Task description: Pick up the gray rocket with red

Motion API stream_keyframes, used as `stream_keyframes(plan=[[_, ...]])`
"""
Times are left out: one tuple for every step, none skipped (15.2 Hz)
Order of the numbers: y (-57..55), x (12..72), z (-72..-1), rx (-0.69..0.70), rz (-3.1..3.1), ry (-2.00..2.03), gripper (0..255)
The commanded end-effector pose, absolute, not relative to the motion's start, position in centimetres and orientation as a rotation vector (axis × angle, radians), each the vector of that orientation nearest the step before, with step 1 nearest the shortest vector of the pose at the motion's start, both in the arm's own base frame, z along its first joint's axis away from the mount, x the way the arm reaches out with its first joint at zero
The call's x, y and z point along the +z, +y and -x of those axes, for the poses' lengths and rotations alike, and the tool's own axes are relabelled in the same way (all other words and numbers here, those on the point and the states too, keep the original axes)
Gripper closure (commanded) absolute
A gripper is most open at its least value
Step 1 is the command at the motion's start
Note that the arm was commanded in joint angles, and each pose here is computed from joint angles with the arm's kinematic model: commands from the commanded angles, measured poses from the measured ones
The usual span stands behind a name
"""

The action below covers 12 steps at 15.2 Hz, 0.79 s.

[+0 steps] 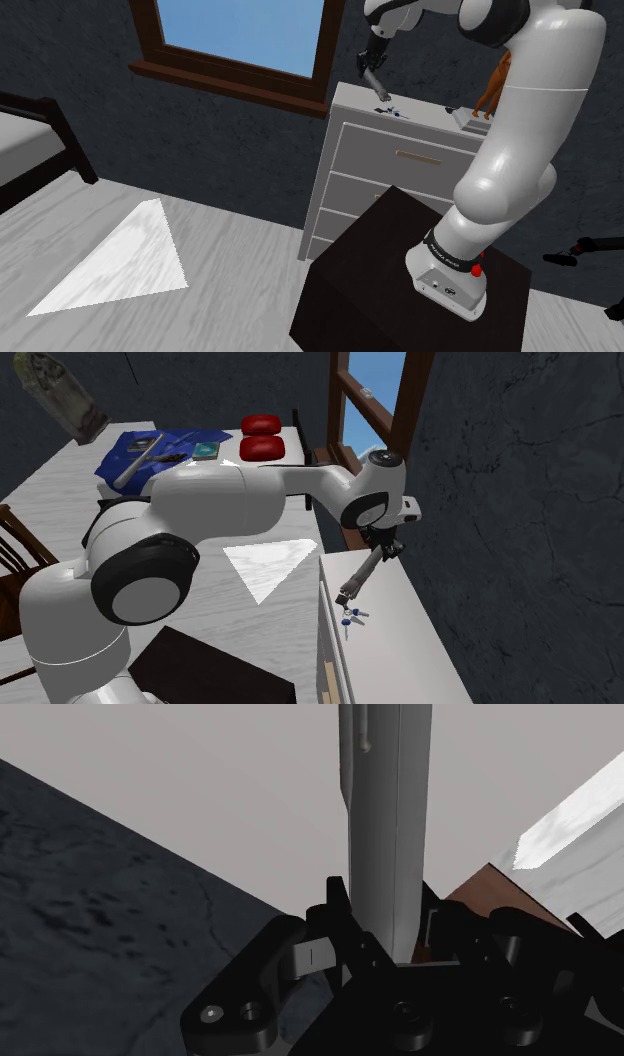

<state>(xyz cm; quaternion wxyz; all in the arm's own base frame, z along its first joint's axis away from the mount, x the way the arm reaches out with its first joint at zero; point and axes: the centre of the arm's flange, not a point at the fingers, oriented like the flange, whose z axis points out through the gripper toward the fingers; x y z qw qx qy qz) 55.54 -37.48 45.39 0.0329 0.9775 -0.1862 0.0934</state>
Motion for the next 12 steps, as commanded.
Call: stream_keyframes(plan=[[-37.4, 46.9, -55.6, 0.301, -3.004, -0.573, 255], [-37.4, 47.5, -55.6, 0.301, -3.004, -0.573, 255], [-37.4, 48.0, -55.6, 0.301, -3.004, -0.573, 255], [-37.4, 48.5, -55.6, 0.301, -3.004, -0.573, 255], [-37.4, 49.1, -55.6, 0.301, -3.004, -0.573, 255], [-37.4, 49.6, -55.6, 0.301, -3.004, -0.573, 255], [-37.4, 50.1, -55.6, 0.301, -3.004, -0.573, 255], [-37.4, 50.6, -55.6, 0.301, -3.004, -0.573, 255], [-37.4, 51.2, -55.6, 0.301, -3.004, -0.573, 255], [-37.4, 51.7, -55.6, 0.301, -3.004, -0.573, 255], [-37.4, 51.8, -55.6, 0.301, -3.004, -0.573, 255], [-37.4, 51.8, -55.6, 0.301, -3.004, -0.573, 255]])
